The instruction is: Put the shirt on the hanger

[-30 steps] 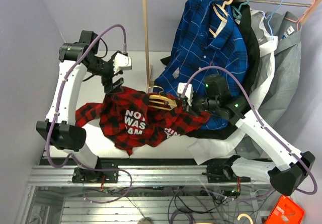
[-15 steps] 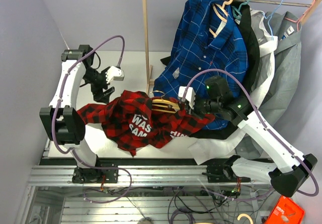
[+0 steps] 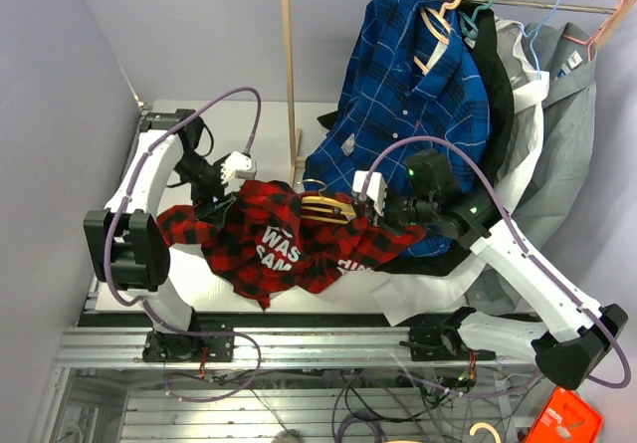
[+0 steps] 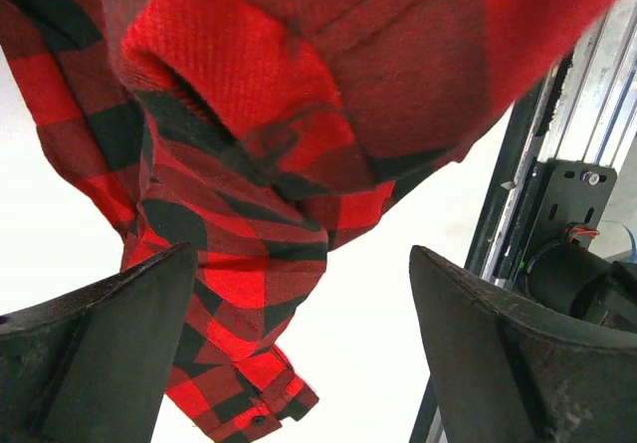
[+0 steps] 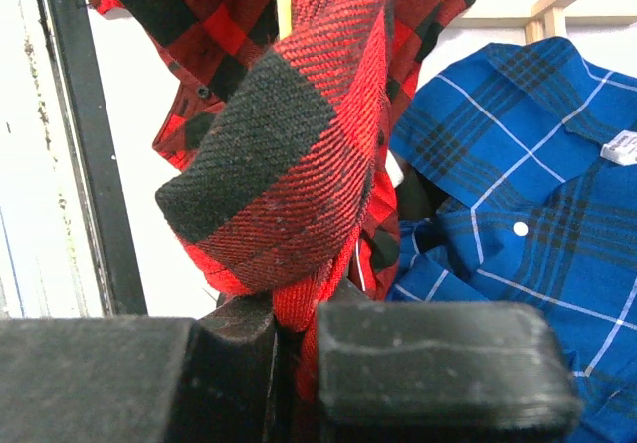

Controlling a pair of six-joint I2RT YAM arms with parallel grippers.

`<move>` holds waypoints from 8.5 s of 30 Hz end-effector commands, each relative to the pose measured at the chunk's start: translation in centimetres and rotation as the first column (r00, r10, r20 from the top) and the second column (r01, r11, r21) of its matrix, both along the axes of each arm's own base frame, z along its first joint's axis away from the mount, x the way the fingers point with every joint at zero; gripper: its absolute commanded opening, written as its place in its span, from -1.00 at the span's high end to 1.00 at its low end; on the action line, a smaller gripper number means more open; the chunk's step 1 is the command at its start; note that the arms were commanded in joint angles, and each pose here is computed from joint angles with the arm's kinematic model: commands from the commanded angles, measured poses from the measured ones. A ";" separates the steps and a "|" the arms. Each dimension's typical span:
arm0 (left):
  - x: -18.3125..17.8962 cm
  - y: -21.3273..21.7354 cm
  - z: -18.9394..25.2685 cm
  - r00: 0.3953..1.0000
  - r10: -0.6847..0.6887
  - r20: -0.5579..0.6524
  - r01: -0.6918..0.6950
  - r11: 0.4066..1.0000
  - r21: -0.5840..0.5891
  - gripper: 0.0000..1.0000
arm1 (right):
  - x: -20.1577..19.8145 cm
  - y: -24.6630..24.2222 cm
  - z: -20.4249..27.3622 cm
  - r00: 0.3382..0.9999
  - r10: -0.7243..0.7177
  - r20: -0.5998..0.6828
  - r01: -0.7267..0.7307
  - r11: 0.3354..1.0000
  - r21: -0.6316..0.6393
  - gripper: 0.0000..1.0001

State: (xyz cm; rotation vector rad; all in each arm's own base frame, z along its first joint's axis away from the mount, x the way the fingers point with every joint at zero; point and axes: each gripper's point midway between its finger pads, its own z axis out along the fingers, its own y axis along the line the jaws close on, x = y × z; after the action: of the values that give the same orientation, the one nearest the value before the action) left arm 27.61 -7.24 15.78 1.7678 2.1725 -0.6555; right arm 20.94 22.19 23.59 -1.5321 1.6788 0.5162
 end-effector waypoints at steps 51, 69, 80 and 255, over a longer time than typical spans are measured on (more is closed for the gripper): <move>1.3 6.6 7.1 0.838 0.267 0.476 -0.313 0.949 0.018 0.86 | 3.5 -1.3 -0.7 0.970 -0.243 0.002 0.242 0.969 -0.056 1.00; 6.7 10.9 11.7 0.769 0.318 0.555 -0.389 0.921 0.012 0.86 | -0.4 0.6 -2.2 0.996 -0.011 -0.089 0.004 0.997 -0.071 1.00; 6.2 11.2 10.9 0.854 0.267 0.446 -0.335 0.939 0.080 0.34 | 5.6 -1.0 2.4 0.921 -0.238 0.308 0.250 0.968 0.002 1.00; 6.5 -0.1 11.5 0.590 0.786 0.185 -0.689 0.609 -0.393 0.06 | 23.0 -3.4 20.7 0.461 -0.885 -0.067 0.813 0.391 0.432 0.74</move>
State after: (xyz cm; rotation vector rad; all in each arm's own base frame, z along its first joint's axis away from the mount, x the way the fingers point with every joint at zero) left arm 33.91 -7.41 26.55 0.6183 2.1832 -0.3658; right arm 45.75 19.51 40.61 -0.2608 1.8970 0.0562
